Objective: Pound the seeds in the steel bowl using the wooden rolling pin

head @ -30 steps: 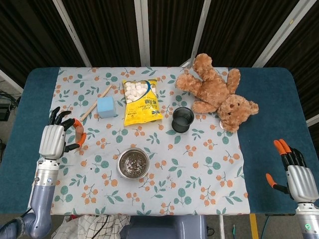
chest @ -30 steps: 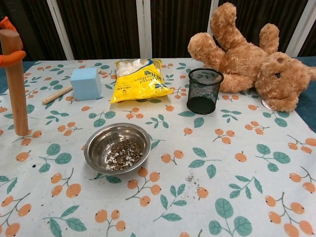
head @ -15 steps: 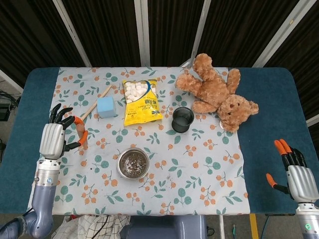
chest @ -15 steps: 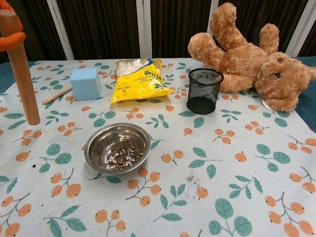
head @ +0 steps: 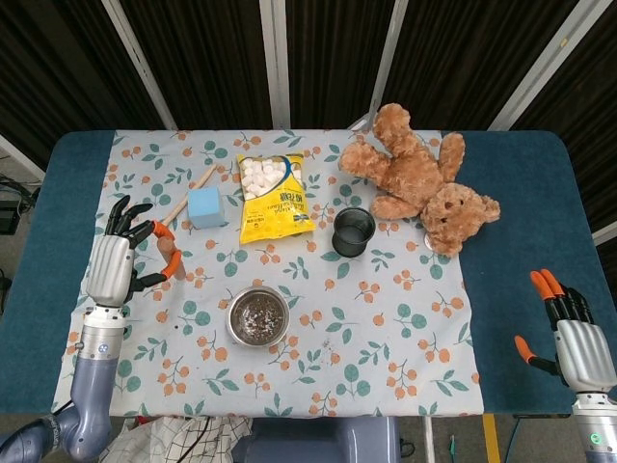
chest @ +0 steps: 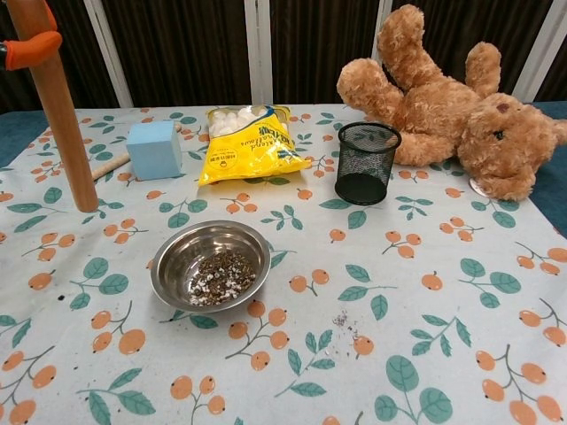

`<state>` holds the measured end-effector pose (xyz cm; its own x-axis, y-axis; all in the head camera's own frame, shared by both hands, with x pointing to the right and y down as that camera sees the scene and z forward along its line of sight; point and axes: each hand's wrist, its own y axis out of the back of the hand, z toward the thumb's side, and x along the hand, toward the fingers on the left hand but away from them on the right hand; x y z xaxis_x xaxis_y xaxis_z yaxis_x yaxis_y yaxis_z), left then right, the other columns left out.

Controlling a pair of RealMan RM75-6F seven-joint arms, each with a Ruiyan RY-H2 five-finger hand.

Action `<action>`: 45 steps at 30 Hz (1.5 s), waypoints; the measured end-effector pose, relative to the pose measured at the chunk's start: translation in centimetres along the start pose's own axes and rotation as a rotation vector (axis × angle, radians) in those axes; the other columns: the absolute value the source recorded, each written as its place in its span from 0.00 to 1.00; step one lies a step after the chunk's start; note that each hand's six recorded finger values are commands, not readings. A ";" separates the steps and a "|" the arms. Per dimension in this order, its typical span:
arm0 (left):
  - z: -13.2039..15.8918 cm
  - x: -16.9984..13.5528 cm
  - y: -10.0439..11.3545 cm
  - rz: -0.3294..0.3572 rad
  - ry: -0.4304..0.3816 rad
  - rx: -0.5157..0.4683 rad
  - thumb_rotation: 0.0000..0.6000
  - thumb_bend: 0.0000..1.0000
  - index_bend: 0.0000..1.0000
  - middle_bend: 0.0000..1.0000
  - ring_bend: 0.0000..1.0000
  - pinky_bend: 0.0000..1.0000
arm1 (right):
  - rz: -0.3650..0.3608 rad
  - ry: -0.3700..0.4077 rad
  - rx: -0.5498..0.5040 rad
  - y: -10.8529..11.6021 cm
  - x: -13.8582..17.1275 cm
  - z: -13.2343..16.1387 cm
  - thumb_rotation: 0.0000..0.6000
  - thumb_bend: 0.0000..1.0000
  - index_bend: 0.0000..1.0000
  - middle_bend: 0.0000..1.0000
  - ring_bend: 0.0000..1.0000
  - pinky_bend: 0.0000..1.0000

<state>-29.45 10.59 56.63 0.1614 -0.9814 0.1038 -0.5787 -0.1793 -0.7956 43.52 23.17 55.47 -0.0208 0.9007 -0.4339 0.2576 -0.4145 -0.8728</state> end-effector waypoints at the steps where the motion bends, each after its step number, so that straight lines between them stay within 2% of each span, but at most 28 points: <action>1: 0.6 0.2 -0.2 -0.002 -0.006 -0.018 1.00 0.99 0.60 0.71 0.19 0.01 | 0.000 0.000 0.000 0.0 0.0 0.0 1.00 0.36 0.00 0.00 0.00 0.00; 10: 5.3 0.8 -2.8 -0.046 -0.071 -0.117 1.00 0.99 0.60 0.71 0.19 0.01 | 0.002 -0.003 -0.004 0.0 0.0 -0.1 1.00 0.36 0.00 0.00 0.00 0.00; 22: 9.2 -0.2 -7.3 -0.122 -0.116 -0.201 1.00 0.99 0.60 0.71 0.19 0.03 | 0.006 -0.002 -0.009 -0.1 -0.1 -0.1 1.00 0.36 0.00 0.00 0.00 0.00; 34: 9.8 -1.5 -9.7 -0.161 -0.123 -0.251 1.00 0.99 0.60 0.71 0.19 0.04 | 0.010 -0.003 -0.010 -0.1 -0.2 -0.2 1.00 0.36 0.00 0.00 0.00 0.00; 45: 8.6 -2.4 -10.2 -0.176 -0.111 -0.273 1.00 0.99 0.60 0.71 0.19 0.04 | 0.012 -0.002 -0.010 -0.2 -0.1 -0.1 1.00 0.36 0.00 0.00 0.00 0.00</action>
<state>-17.08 15.40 59.32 0.3552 -0.9231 0.1472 -0.7245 -0.3713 -0.5808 43.58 23.15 55.74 -0.0196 0.8953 -0.4451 0.2670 -0.4243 -0.8652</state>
